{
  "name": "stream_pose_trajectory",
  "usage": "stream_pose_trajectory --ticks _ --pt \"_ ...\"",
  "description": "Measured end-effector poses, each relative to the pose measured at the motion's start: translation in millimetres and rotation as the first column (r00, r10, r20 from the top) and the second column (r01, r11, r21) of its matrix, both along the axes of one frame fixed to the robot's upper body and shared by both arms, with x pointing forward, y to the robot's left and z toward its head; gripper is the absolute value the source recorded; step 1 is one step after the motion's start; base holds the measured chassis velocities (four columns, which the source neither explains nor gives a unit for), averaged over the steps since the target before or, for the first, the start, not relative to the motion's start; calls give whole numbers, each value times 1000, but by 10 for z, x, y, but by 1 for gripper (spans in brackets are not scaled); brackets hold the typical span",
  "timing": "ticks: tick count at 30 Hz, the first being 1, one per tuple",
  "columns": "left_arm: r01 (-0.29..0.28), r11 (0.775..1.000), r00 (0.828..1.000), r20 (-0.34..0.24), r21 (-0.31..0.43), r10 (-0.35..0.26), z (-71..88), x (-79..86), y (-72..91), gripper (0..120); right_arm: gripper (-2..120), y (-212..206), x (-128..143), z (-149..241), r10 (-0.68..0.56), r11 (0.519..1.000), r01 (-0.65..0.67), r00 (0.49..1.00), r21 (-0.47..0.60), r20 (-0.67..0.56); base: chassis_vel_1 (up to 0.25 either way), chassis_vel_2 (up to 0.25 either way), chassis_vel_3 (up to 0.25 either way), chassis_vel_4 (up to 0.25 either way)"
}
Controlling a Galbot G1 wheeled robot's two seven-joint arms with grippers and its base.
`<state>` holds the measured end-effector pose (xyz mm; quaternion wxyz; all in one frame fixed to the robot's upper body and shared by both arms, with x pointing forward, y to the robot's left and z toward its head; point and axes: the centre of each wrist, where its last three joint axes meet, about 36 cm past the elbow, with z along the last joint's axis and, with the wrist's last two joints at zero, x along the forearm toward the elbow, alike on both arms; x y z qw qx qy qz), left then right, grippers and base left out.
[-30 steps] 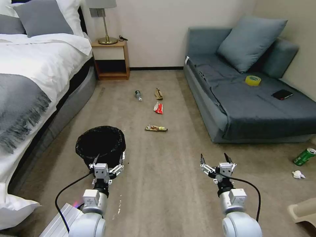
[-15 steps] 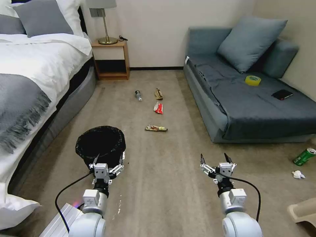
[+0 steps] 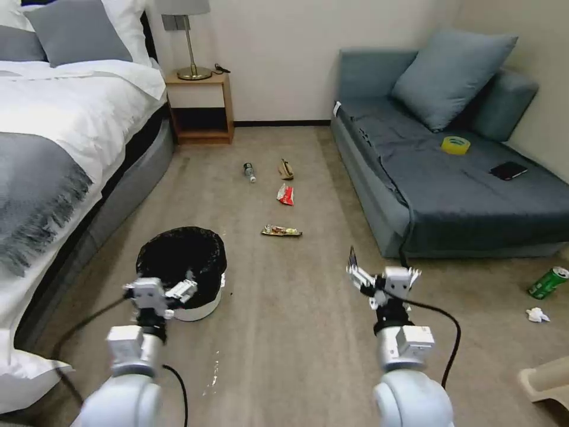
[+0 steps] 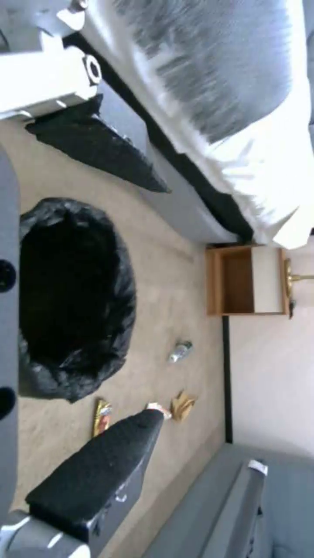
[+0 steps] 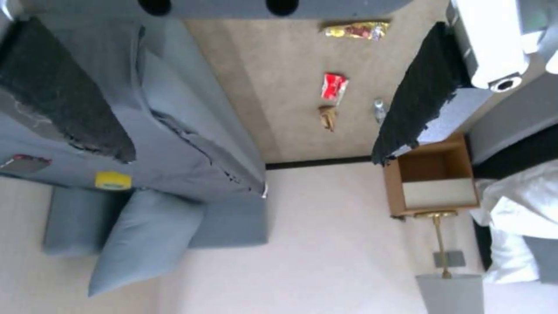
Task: Pick up the trash bin, then pick up the garbage on the floor and place it into the trash bin.
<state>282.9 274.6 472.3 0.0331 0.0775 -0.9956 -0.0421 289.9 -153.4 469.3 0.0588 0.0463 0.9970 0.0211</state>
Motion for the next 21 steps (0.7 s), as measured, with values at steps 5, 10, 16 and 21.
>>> stream_pose_trajectory --ticks 5,10,16,21 --pt "-4 1000 1000 16 20 3 27 6 47 100 100 -38 4 17 -4 1000 4 1000 20 6 0 0 0 0" --pt "-11 999 1000 19 33 10 -3 12 77 100 100 -92 -1 20 -8 1000 8 1000 21 10 0 0 0 0" --pt "-28 998 999 16 48 27 -29 25 151 100 100 -140 -1 31 -19 999 18 1000 26 15 0 0 0 0" --pt "-44 997 999 12 56 43 -47 37 234 100 100 -146 -2 38 -19 999 19 1000 28 17 0 0 0 0"
